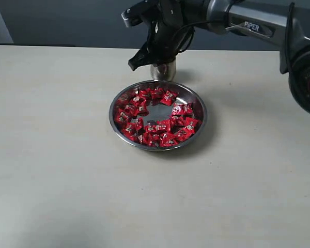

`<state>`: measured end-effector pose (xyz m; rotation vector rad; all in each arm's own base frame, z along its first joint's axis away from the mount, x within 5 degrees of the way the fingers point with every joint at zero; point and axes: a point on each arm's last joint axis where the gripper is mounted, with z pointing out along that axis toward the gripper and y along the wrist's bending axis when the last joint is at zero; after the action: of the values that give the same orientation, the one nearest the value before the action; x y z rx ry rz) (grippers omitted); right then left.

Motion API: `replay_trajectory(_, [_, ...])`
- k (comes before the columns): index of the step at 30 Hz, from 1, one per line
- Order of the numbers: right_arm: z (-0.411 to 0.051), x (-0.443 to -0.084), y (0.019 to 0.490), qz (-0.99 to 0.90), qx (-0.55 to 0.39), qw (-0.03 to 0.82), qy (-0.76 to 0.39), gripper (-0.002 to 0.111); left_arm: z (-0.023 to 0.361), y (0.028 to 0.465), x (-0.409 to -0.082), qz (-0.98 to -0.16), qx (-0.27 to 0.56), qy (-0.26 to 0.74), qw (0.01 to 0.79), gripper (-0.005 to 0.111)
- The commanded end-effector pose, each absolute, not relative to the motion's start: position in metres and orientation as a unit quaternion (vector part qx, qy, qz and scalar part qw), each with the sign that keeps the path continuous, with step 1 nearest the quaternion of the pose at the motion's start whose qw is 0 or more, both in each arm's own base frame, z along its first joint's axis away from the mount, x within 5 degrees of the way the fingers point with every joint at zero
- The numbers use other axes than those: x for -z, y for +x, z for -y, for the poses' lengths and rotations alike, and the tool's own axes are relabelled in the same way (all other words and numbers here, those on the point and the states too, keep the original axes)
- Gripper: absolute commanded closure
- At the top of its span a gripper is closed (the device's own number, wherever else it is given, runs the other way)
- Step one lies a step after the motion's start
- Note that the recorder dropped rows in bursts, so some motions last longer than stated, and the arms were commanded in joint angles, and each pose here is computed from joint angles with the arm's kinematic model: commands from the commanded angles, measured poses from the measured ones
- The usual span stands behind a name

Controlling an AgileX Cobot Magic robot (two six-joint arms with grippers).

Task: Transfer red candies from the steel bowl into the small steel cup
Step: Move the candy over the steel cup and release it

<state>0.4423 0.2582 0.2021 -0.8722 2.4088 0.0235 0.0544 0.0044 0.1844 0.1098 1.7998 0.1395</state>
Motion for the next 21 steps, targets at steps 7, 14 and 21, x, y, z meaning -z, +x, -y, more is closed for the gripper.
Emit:
replay_trajectory(7, [-0.224, -0.2, 0.478, -0.895, -0.033, 0.363, -0.257, 0.109, -0.004, 0.054, -0.186, -0.778, -0.06, 0.047, 0.623, 0.106])
replay_trajectory(14, [-0.221, -0.188, 0.486, -0.891, -0.035, 0.377, -0.251, 0.106, -0.004, 0.054, -0.186, -0.778, -0.06, 0.047, 0.623, 0.106])
replay_trajectory(21, [-0.218, -0.182, 0.489, -0.893, -0.034, 0.374, -0.248, 0.079, -0.004, 0.054, -0.186, -0.778, -0.06, 0.047, 0.623, 0.106])
